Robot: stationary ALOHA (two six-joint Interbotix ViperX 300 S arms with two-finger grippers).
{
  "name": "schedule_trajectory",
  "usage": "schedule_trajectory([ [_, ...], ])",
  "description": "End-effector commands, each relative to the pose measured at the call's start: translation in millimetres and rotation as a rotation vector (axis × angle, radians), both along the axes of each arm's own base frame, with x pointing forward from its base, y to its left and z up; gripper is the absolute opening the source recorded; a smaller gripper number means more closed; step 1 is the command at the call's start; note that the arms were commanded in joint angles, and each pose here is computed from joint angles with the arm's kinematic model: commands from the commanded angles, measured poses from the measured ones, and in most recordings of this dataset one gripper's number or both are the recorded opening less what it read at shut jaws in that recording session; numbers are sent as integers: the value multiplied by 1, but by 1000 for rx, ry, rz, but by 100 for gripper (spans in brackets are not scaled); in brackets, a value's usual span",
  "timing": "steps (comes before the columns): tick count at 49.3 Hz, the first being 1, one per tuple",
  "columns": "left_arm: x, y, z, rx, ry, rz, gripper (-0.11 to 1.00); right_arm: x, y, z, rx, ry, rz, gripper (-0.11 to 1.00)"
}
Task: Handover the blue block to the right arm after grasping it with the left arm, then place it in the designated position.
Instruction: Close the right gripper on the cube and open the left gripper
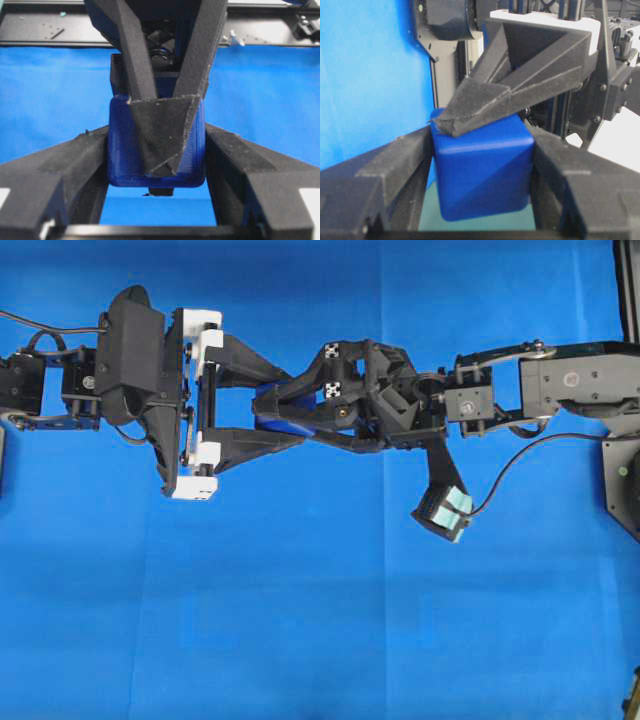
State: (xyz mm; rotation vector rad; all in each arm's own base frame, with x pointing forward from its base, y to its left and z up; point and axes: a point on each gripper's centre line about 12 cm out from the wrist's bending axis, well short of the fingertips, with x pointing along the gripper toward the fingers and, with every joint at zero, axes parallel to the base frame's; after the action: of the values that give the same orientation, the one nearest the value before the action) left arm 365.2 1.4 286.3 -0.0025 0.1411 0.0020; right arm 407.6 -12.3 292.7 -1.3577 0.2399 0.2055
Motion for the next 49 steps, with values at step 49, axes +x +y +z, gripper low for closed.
schedule_trajectory([
  [49,-3,-1,12,2,-37,-3,93,-68,-1,13,1,-28,-26,45],
])
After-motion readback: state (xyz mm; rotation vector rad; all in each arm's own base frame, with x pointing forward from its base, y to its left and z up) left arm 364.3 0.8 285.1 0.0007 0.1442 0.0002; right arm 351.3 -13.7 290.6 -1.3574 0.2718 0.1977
